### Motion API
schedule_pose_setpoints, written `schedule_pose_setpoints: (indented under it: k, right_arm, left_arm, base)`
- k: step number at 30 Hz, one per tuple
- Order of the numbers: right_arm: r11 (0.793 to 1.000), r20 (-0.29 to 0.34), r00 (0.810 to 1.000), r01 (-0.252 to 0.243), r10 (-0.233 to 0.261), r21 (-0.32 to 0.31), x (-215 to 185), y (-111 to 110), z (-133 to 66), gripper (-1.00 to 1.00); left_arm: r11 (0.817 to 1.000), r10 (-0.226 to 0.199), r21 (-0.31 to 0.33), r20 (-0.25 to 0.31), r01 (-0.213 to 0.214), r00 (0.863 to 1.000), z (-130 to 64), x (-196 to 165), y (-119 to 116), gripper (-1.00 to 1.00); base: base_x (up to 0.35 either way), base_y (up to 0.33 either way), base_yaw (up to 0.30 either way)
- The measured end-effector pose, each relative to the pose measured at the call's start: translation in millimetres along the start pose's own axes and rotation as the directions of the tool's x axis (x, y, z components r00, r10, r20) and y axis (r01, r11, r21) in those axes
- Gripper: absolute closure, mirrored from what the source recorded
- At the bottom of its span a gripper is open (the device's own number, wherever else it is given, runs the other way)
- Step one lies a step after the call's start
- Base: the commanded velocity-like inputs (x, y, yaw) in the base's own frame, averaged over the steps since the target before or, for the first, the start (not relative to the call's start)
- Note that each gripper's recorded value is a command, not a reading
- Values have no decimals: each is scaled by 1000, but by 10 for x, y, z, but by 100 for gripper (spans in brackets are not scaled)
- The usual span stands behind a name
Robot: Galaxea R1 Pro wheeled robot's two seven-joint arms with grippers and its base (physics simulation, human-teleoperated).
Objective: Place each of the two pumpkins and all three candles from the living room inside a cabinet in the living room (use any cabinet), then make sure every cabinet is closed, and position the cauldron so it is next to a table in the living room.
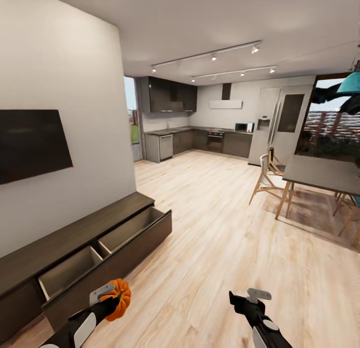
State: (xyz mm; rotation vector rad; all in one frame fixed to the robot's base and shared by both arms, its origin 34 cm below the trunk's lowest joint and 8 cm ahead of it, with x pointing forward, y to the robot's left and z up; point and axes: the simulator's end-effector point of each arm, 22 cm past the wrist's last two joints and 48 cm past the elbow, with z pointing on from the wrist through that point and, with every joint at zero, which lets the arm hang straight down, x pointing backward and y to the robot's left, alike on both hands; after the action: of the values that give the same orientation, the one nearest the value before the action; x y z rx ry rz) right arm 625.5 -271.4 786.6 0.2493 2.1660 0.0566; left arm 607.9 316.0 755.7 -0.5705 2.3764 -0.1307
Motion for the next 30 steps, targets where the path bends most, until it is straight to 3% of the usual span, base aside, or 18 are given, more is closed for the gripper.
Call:
schedule_pose_setpoints:
  k: [11,30]
  right_arm:
    - [1000,0,1000,1,-1,-1,-3,3,-1,-100]
    - [1000,16,1000,-1,1,-3,-84,13,-25,-100]
  left_arm:
    - [1000,3,-9,-16,-4,1000,4,79,43,100]
    - [1000,0,-2,-1,0,1000,-33,10,13,100]
  base:
    - [242,-239,-36]
    - [280,-188,-244]
